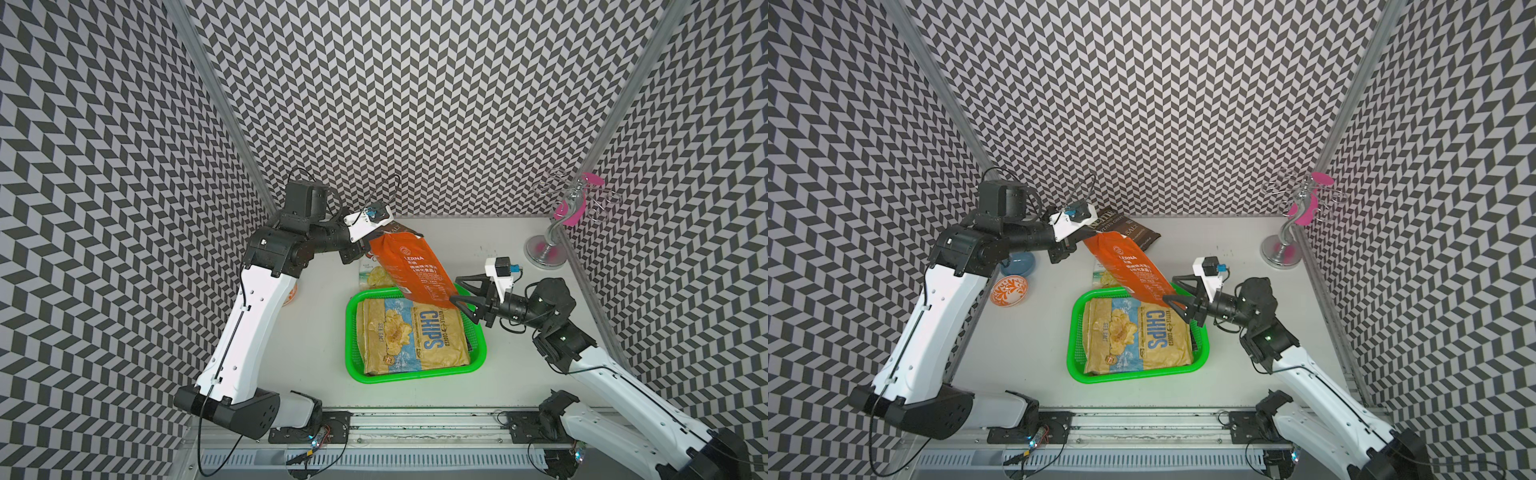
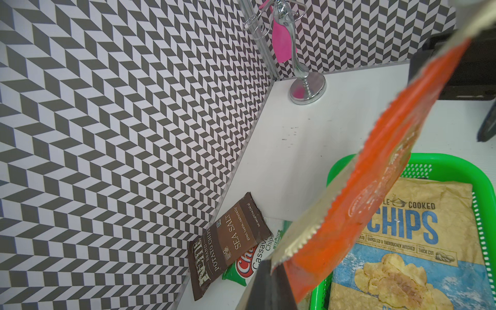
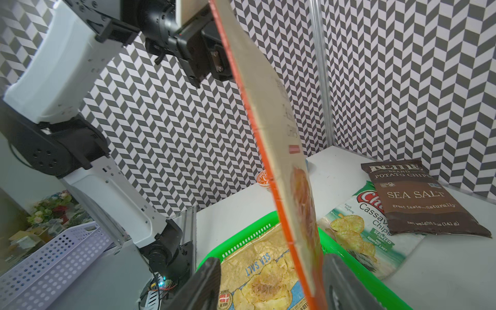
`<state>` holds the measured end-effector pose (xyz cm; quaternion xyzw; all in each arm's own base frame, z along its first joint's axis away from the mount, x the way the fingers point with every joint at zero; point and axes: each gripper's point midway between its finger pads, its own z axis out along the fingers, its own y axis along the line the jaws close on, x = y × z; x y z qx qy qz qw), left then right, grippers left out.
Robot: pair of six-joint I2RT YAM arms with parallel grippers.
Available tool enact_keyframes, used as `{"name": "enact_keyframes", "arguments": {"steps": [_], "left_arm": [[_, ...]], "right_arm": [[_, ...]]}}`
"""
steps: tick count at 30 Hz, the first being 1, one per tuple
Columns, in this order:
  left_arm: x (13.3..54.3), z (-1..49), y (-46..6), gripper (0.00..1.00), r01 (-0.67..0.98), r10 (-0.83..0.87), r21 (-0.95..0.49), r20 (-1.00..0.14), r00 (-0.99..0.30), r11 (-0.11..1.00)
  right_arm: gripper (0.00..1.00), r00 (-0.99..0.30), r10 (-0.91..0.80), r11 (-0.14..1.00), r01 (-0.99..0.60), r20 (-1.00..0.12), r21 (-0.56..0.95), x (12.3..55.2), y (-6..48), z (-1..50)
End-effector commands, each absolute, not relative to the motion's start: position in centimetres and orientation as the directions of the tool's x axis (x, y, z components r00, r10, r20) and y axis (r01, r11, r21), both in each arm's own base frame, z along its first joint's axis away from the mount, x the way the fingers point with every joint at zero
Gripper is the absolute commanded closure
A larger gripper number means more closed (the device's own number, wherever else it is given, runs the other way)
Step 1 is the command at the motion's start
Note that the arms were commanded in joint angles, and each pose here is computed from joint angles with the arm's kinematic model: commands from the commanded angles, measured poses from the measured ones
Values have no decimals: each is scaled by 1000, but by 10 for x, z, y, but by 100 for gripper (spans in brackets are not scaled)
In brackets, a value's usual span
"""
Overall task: Put the potato chips into the basket
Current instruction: Pick up the potato chip from the center of the board.
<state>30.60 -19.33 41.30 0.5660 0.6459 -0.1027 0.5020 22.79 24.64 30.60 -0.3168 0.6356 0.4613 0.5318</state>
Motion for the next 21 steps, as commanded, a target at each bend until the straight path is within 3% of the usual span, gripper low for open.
{"name": "enact_keyframes", "arguments": {"steps": [1, 7, 13, 18, 21], "left_arm": [[291, 443, -197, 100, 820, 575, 464, -790, 213, 335], [288, 446, -197, 100, 819, 570, 464, -793, 214, 338], [288, 449, -197, 100, 815, 564, 464, -798, 214, 347], [292, 450, -194, 100, 804, 563, 464, -801, 202, 372], [293, 449, -193, 100, 801, 561, 458, -806, 191, 385]], "right_arm": [[36, -206, 96, 421, -878, -974, 227, 238, 245, 308], [38, -226, 80, 418, -877, -971, 238, 239, 247, 299], [56, -256, 63, 432, -864, -965, 258, 243, 248, 290], [59, -271, 56, 474, -840, -961, 264, 247, 243, 286], [78, -256, 64, 487, -835, -965, 254, 248, 241, 291]]}}
